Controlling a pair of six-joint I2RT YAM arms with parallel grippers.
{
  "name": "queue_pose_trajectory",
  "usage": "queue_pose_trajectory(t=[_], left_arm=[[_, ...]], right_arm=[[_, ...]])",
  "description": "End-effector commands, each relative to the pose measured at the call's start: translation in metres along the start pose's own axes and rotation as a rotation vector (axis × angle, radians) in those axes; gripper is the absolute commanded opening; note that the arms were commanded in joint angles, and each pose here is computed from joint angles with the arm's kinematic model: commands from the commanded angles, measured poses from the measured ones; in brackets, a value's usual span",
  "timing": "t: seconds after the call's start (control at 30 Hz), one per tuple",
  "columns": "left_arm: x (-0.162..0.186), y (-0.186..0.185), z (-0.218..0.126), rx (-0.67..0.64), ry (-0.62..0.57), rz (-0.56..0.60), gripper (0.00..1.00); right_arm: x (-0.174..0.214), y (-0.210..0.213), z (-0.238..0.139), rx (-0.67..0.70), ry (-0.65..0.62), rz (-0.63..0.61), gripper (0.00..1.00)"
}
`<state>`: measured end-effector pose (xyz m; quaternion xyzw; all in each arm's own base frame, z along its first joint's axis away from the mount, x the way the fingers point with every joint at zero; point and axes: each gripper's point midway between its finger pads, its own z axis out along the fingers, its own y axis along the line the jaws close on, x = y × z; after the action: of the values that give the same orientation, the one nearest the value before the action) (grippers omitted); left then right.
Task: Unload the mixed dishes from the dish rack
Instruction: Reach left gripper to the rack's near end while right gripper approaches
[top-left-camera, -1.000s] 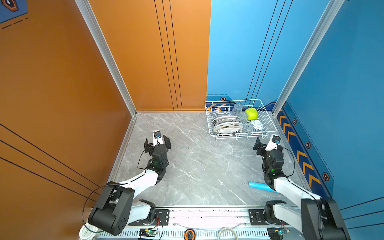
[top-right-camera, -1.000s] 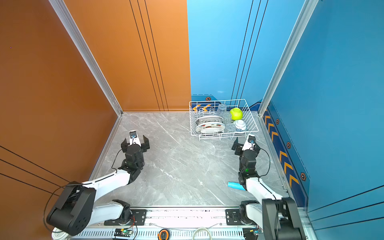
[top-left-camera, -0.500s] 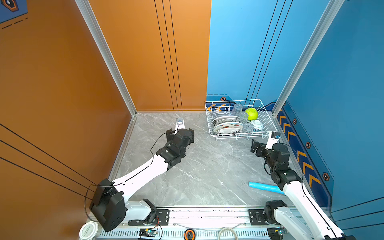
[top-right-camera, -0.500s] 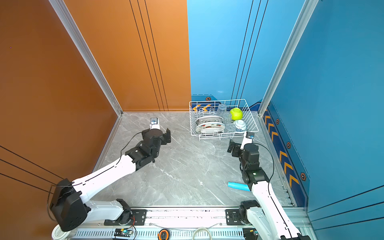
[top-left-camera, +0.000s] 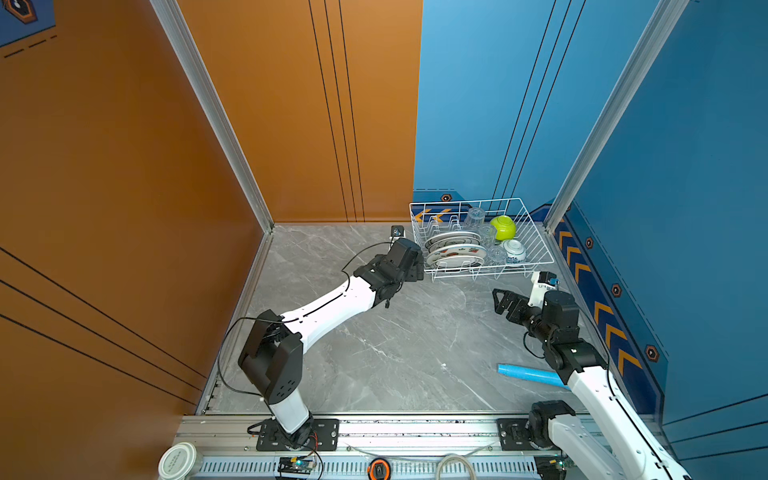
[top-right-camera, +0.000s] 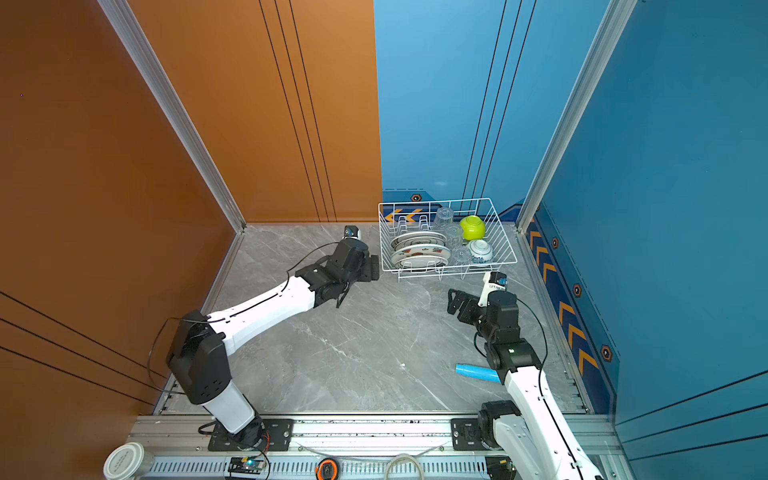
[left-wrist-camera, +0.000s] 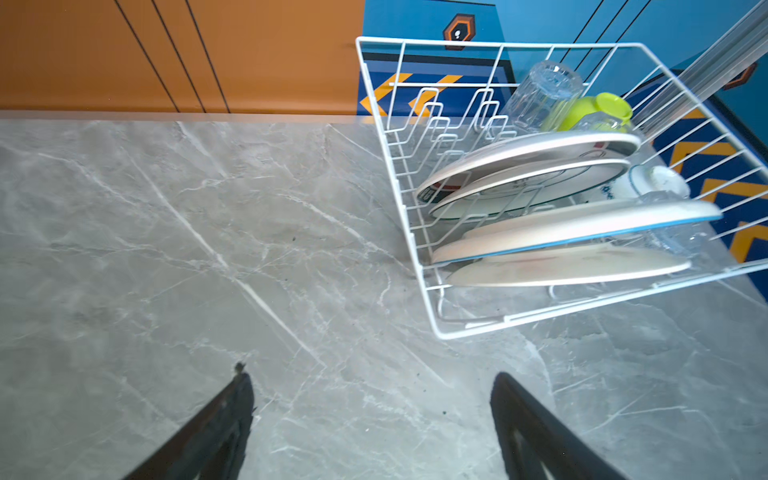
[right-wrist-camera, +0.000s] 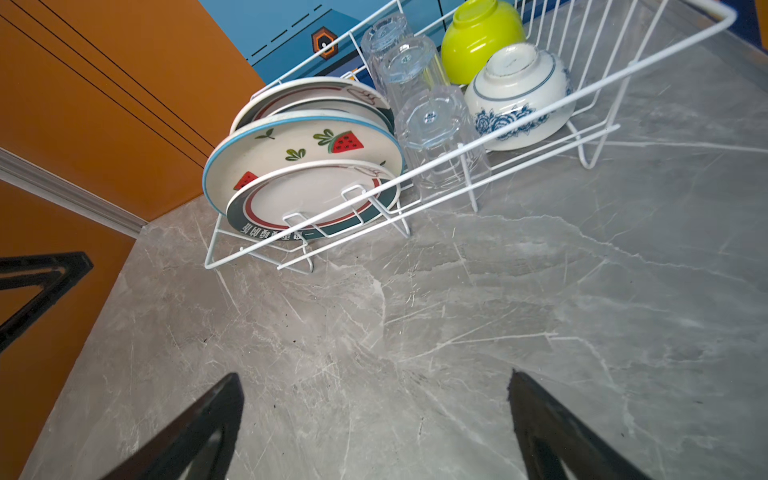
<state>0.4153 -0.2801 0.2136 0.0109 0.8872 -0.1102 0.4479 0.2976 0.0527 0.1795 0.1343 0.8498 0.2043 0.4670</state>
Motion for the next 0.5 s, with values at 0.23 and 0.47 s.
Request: queue_pose_trajectory(t=[0.23, 0.47], left_arm=[[0.016, -0.013, 0.058, 0.085, 0.15, -0.149, 0.62], [0.018, -0.007, 0.092, 0.076, 0.176, -0.157, 0.58]], right_arm=[[0.025, -0.01, -0.005, 0.037, 0.096, 0.071, 1.0], [0.03, -0.024, -0.011, 0.093, 0.071, 0.068, 1.0]])
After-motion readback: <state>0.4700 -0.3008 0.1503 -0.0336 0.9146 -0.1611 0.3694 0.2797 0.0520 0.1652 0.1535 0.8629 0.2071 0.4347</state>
